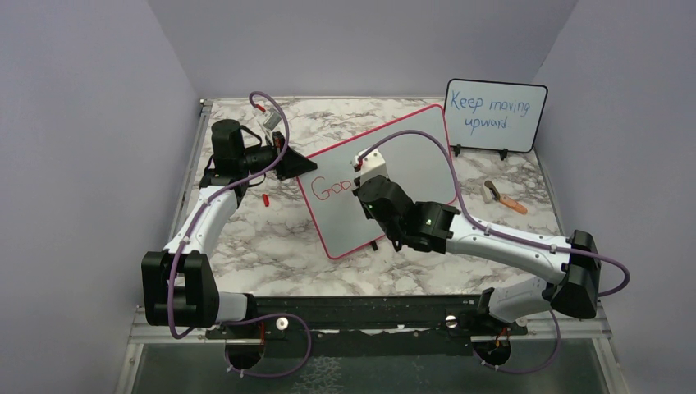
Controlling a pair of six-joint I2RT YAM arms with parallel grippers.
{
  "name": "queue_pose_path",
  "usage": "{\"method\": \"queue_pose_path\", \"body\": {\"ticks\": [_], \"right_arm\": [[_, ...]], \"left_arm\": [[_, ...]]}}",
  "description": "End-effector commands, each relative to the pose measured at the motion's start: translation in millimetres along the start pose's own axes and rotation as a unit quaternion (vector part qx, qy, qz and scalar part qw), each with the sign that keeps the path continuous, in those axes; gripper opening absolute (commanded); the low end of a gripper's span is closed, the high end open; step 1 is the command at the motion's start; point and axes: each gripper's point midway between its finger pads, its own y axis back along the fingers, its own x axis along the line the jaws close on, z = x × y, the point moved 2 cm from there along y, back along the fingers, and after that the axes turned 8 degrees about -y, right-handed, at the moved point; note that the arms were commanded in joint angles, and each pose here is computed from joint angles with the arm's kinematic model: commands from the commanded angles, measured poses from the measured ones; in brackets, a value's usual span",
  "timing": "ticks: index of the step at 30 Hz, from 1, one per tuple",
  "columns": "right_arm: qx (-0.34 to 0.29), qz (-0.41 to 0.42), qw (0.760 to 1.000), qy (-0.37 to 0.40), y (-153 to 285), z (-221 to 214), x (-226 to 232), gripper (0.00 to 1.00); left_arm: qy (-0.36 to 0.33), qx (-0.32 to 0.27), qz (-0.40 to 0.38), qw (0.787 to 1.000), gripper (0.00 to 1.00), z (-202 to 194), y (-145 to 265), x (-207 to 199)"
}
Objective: Write a sentence on the whiteboard
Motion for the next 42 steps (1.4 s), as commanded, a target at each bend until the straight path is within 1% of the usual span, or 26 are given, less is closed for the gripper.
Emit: {"method": "queue_pose_path", "body": {"ticks": [1,10,24,42], "right_arm": [[-0.011,-0.013,1.0,-0.01,-6,4,-1,0.01],[-0.009,-0.02,1.0,-0.009,-10,2,-3,0.01],[-0.013,0.016,1.0,-0.013,-7,6,6,0.01],[0.02,0.022,1.0,0.003,-6,-12,5,0.01]], "left_arm": [[0.002,0.026,-0.015,1.0,0.0,-21,-7,-1],[0.001,0.026,-0.016,1.0,0.0,-20,-7,-1],[0.002,0.026,-0.016,1.0,0.0,-21,-7,-1],[0.003,0.027,-0.014,1.0,0.0,-21,-8,0]]}}
